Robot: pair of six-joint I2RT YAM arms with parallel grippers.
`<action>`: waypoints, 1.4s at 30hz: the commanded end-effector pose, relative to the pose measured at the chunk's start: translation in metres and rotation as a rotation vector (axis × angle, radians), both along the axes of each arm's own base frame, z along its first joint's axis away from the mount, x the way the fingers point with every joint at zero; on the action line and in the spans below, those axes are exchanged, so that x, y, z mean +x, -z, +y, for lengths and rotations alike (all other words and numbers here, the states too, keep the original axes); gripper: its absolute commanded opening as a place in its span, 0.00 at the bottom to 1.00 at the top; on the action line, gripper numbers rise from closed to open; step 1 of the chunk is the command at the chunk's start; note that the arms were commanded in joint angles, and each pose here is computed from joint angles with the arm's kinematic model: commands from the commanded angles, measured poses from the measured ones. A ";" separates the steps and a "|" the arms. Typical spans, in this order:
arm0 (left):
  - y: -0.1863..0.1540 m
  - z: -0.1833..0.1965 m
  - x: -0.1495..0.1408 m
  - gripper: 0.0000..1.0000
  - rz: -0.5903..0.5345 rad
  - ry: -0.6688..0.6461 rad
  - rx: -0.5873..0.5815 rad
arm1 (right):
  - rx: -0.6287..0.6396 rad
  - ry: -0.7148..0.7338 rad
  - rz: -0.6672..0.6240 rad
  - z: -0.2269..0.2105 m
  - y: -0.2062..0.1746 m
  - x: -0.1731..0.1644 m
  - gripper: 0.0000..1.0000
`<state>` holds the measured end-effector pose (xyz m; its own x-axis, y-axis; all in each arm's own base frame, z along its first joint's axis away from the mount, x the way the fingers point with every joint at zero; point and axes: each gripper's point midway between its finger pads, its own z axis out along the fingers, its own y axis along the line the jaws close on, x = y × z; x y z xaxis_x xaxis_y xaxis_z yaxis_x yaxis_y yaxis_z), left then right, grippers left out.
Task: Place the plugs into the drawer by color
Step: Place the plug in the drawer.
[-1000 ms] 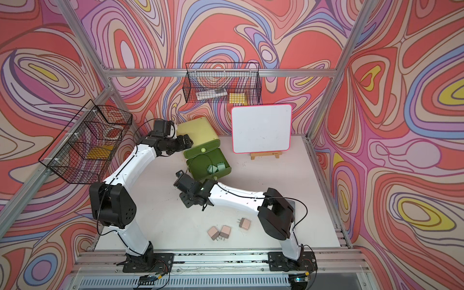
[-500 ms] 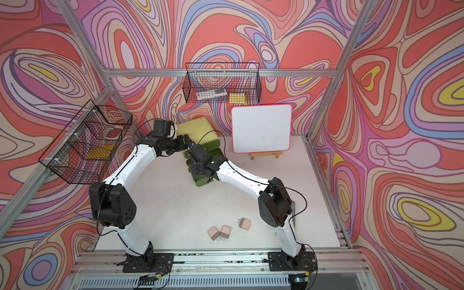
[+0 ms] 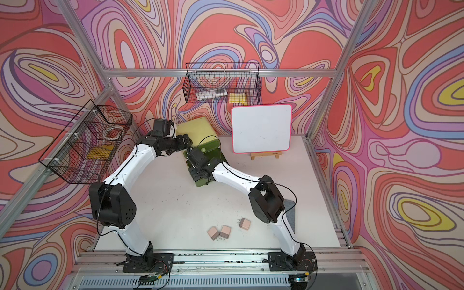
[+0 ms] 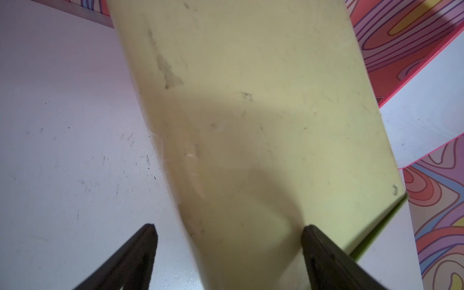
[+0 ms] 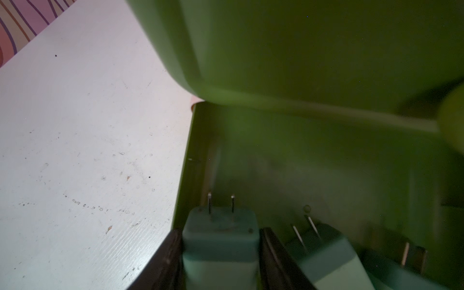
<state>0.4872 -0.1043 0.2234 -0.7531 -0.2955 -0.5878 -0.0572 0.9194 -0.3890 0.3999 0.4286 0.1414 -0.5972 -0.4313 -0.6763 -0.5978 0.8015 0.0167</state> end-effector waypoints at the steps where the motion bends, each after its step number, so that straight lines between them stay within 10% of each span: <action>1: 0.043 0.018 -0.022 0.89 0.165 -0.028 0.090 | 0.030 0.003 0.010 0.007 0.010 0.003 0.50; 22: -0.004 0.047 0.032 0.88 0.037 -0.116 0.077 | 0.125 0.015 -0.307 -0.062 -0.069 -0.027 0.55; 42: 0.013 0.042 0.089 0.86 0.026 -0.094 0.015 | 0.064 0.089 -0.303 -0.105 0.016 -0.058 0.55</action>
